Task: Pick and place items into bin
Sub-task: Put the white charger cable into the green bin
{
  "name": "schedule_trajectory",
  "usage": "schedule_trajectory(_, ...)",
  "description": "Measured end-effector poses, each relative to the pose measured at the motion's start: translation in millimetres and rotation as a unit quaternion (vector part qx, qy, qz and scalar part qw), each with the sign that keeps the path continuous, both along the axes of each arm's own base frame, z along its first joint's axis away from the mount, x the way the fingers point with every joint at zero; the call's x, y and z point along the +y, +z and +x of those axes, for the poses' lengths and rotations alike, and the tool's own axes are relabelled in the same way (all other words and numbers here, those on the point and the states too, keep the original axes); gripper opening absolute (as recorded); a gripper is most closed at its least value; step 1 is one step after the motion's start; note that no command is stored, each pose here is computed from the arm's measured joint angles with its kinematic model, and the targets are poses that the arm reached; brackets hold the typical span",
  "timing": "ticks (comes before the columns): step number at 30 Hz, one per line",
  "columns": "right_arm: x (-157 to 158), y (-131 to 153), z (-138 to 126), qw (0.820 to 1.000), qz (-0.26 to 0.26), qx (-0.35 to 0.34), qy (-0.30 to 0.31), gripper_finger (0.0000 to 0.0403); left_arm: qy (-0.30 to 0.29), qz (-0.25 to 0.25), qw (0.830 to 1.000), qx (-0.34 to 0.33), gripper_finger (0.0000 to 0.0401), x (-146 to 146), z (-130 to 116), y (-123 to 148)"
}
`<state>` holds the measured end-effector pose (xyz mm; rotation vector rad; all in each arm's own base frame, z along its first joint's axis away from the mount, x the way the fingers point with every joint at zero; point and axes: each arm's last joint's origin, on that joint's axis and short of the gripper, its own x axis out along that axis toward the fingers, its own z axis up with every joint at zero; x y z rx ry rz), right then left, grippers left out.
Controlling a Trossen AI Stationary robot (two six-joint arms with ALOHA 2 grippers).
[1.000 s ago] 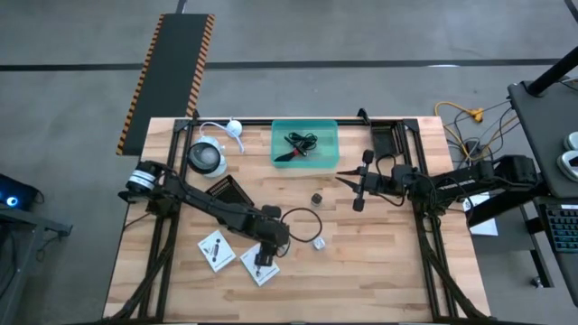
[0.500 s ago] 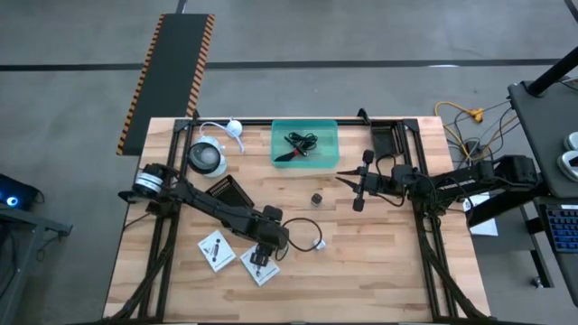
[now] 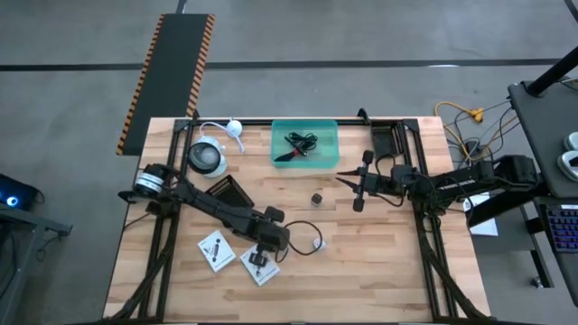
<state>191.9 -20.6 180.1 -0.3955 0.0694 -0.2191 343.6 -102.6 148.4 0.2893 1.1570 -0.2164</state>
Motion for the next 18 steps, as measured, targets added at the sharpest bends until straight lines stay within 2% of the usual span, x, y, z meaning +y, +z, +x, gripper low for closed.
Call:
schedule_trajectory(5, 0, -1, 0, 1.0, -0.002, 0.004, -0.008, 0.0048, -0.012, 0.025, 0.999, -0.022, 0.0023, 5, 11, 13)
schedule_trajectory(11, -1, -1, 0, 1.0, -0.002, 0.005, -0.019, 0.0048, -0.025, 0.087, 0.994, -0.066, 0.0025, 24, 32, 50)
schedule_trajectory(13, -1, -1, 0, 1.0, -0.002, 0.006, -0.024, 0.0048, -0.008, 0.118, 0.991, -0.066, 0.0023, 39, 38, 63)
schedule_trajectory(16, -1, -1, 0, 1.0, -0.002, 0.007, -0.025, 0.0048, 0.048, 0.162, 0.983, -0.069, 0.0022, 69, 46, 82)
schedule_trajectory(18, -1, -1, 0, 1.0, -0.001, 0.007, -0.025, 0.0048, 0.086, 0.168, 0.978, -0.084, 0.0022, 92, 52, 94)
